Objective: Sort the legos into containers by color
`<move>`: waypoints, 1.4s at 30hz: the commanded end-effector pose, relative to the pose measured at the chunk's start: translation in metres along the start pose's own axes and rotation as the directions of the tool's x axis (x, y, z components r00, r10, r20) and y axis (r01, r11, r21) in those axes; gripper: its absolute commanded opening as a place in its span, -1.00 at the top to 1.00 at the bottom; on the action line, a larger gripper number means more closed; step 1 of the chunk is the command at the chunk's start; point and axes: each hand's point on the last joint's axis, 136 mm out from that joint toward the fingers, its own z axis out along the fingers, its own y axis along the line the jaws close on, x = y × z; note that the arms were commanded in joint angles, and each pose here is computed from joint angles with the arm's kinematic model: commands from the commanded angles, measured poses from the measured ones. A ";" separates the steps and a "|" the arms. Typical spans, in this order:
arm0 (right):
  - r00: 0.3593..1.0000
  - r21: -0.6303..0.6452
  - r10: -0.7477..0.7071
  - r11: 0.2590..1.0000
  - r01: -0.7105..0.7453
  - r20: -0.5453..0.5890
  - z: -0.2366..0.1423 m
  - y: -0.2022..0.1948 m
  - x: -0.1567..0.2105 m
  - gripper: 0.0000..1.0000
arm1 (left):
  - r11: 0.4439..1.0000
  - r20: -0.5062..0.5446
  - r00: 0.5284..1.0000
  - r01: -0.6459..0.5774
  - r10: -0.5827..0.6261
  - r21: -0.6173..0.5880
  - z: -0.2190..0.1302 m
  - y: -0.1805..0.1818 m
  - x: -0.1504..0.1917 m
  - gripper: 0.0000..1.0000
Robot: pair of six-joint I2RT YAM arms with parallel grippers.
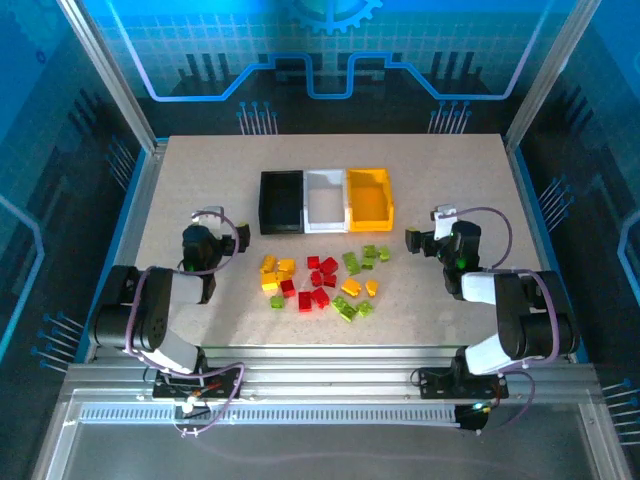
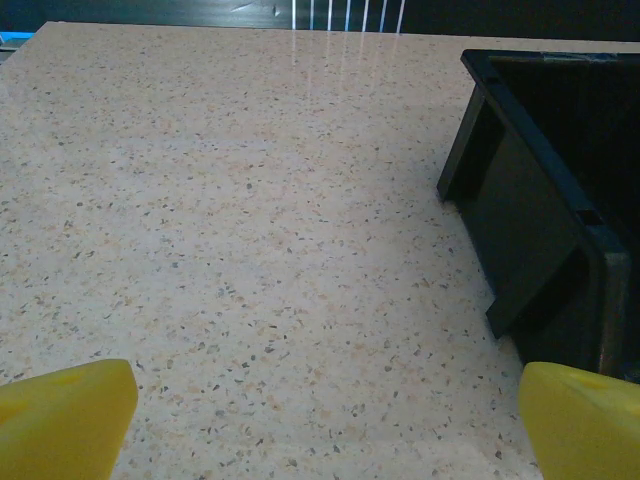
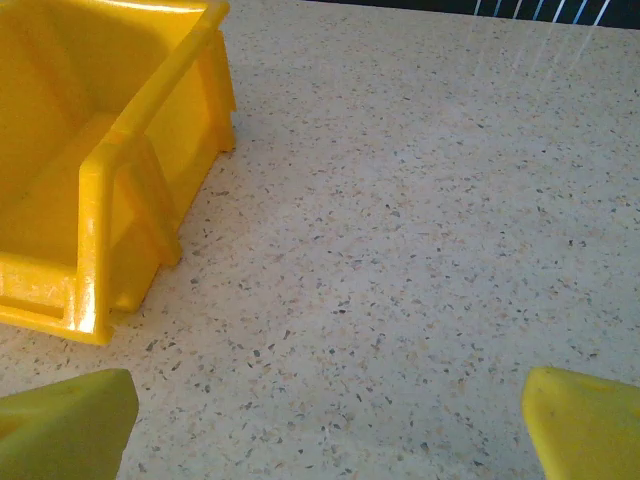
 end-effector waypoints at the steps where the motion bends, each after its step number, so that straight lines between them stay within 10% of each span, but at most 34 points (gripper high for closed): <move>1: 0.999 -0.013 -0.020 1.000 0.020 0.050 0.004 0.005 -0.016 -1.00 | 0.999 0.038 0.999 0.013 -0.014 0.030 0.004 -0.007 -0.012 -0.98; 36: 0.999 0.004 -0.021 1.000 0.021 0.047 0.004 0.003 -0.020 -1.00 | 1.000 0.039 0.999 0.022 -0.022 -0.012 0.003 -0.001 -0.017 -0.98; 42: 0.977 0.007 -0.019 1.000 0.021 -0.211 0.011 0.022 -0.057 -1.00 | 0.999 -0.044 0.999 0.022 -0.023 -0.028 0.003 -0.001 -0.038 -0.98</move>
